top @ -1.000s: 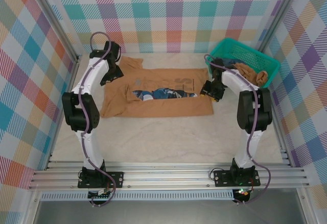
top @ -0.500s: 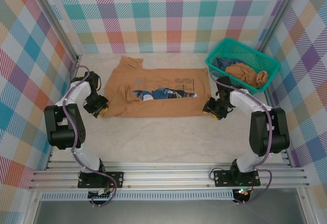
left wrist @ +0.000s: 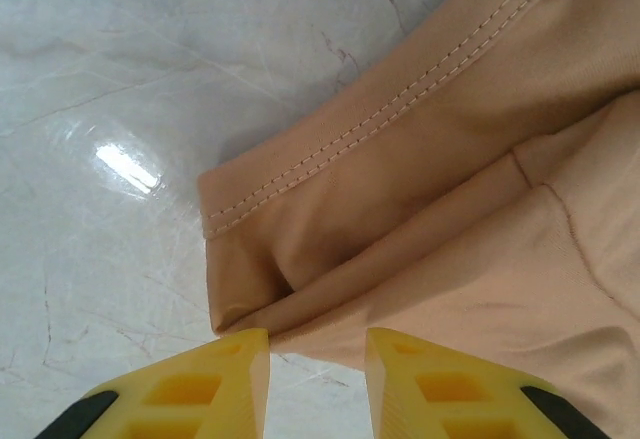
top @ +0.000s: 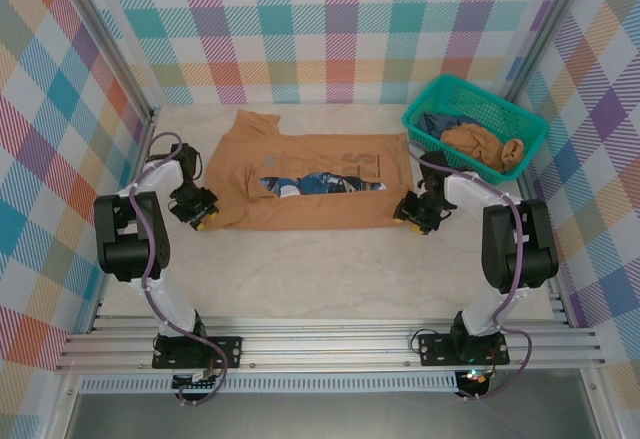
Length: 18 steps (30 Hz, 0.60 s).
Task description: Fold and stack the t-shirts
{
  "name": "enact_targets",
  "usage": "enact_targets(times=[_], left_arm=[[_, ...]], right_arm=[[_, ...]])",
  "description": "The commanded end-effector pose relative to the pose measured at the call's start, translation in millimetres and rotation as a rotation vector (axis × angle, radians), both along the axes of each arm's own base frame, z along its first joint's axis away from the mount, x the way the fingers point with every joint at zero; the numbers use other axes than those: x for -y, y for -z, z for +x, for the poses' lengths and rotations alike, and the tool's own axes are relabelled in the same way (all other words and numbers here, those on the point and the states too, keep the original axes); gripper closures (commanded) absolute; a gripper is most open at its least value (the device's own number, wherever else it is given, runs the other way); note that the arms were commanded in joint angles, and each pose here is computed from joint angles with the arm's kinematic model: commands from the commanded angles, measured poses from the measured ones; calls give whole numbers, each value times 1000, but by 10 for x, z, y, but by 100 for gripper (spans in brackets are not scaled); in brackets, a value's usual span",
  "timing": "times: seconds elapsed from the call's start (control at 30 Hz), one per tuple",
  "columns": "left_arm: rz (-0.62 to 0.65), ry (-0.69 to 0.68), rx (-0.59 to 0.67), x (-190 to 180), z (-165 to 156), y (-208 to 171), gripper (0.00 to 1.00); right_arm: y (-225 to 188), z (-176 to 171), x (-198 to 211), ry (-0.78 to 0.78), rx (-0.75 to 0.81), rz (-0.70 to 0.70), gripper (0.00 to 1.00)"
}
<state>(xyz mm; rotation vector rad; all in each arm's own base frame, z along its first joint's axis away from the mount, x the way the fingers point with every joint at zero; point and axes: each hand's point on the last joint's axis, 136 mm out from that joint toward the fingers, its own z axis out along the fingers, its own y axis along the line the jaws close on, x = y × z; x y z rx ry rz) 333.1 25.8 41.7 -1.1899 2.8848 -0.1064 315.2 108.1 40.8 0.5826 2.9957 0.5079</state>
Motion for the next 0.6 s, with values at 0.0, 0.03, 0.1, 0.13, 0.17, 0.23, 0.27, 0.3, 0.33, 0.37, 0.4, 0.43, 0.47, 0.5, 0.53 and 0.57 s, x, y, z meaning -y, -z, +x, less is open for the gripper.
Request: enact_targets(times=[0.0,0.03,0.1,0.13,0.17,0.23,0.27,0.3,0.33,0.37,0.4,0.43,0.47,0.5,0.53,0.57], left_arm=[[-8,29,-1,-8,27,69,69],[-2,33,-9,-20,27,86,70],[15,40,-18,-52,23,112,74],[20,42,-19,-62,25,120,78],[29,44,-21,-76,23,123,81],[52,46,-22,-117,20,110,91],[64,49,-23,-137,19,103,94],[74,53,-23,-151,27,94,98],[84,57,-27,-170,29,90,100],[96,60,-29,-194,31,79,100],[110,66,-29,-216,39,60,100],[127,67,-31,-247,38,38,100],[146,72,-28,-277,46,3,100],[162,76,-25,-307,50,-26,100],[174,82,-19,-324,61,-66,100],[184,88,-12,-342,80,-101,100]], right_arm=[[-67,92,-49,-8,21,25,53],[-63,96,-46,-6,20,24,53],[-58,92,-48,-5,18,25,53],[-56,87,-43,-4,16,23,53],[-55,86,-42,-5,15,22,54],[-53,82,-30,-2,13,18,54],[-51,81,-30,-4,13,16,54],[-46,78,-23,-3,11,11,54],[-41,76,-15,-3,8,6,54],[-32,70,-7,-3,4,-1,54],[-35,73,8,0,4,-6,54],[-33,71,10,-1,4,-9,54],[-30,75,15,-1,5,-13,54],[-36,74,17,-1,5,-15,54],[-38,76,19,-3,6,-16,54],[-41,80,20,-3,7,-16,54]])
